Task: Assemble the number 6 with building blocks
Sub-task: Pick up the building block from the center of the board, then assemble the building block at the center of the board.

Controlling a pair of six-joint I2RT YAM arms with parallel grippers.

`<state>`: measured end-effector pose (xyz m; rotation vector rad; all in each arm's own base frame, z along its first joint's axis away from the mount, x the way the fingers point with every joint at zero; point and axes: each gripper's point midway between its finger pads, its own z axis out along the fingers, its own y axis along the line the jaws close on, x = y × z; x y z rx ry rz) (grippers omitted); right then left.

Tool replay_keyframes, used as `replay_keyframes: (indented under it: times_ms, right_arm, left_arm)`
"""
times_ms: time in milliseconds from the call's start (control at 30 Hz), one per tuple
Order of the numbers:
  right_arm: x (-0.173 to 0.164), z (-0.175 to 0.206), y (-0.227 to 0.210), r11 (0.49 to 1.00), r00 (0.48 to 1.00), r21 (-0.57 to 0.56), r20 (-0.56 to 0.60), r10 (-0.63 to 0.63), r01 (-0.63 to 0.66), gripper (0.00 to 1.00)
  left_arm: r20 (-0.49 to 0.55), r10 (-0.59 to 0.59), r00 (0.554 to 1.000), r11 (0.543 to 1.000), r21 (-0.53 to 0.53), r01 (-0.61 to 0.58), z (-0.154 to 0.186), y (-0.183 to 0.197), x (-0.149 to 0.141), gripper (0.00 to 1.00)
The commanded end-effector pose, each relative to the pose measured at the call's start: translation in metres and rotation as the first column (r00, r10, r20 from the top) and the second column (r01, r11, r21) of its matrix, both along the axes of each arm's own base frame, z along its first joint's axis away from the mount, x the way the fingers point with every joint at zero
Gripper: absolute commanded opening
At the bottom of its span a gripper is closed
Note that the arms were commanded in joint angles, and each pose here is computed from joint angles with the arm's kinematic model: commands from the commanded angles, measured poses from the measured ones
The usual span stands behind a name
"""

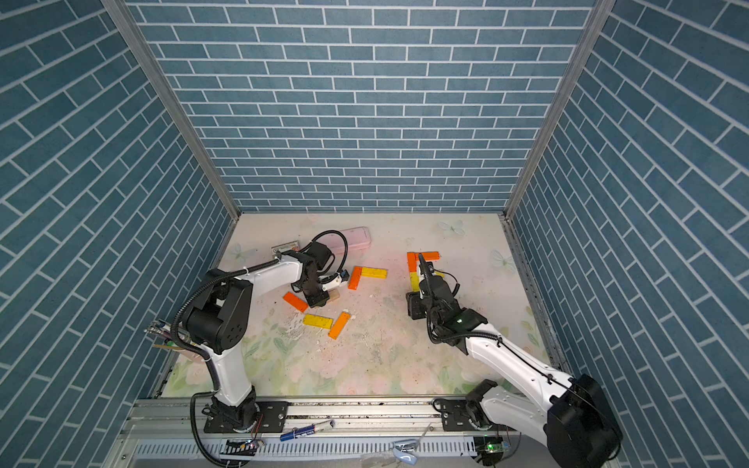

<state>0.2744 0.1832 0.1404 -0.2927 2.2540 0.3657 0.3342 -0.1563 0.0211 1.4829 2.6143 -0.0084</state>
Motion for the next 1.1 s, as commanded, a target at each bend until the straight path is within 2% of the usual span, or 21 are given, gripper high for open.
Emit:
replay_keyframes:
  times_ms: [0,167,267,433,700,1067]
  right_arm:
    - [0.007,0.012,0.003,1.000,1.000,0.013,0.023,-0.015,0.014,0.60]
    - [0.005,0.015,0.003,1.000,1.000,0.024,0.027,-0.010,0.010,0.59]
    - [0.001,0.013,0.000,0.999,1.000,0.034,0.028,-0.013,0.012,0.59]
    - [-0.004,0.015,-0.004,0.998,0.999,0.054,0.036,-0.023,0.021,0.59]
    - [-0.008,0.019,-0.006,0.998,0.999,0.068,0.042,-0.021,0.018,0.58]
    - [-0.018,0.019,-0.012,0.995,0.999,0.093,0.036,-0.032,0.028,0.57]
  left_arm:
    - [0.000,0.119,0.993,0.993,-0.011,-0.119,0.018,-0.004,-0.006,0.21]
    - [-0.040,0.297,0.954,0.949,-0.102,-0.300,0.034,-0.015,-0.015,0.21]
    - [-0.041,0.425,0.904,0.886,-0.184,-0.425,0.042,-0.020,-0.015,0.22]
    - [-0.058,0.548,0.834,0.819,-0.164,-0.550,0.029,-0.014,-0.024,0.22]
    - [-0.085,0.576,0.813,0.803,-0.125,-0.583,0.002,-0.037,-0.044,0.23]
    - [-0.168,0.578,0.799,0.786,-0.150,-0.600,-0.018,-0.089,-0.080,0.23]
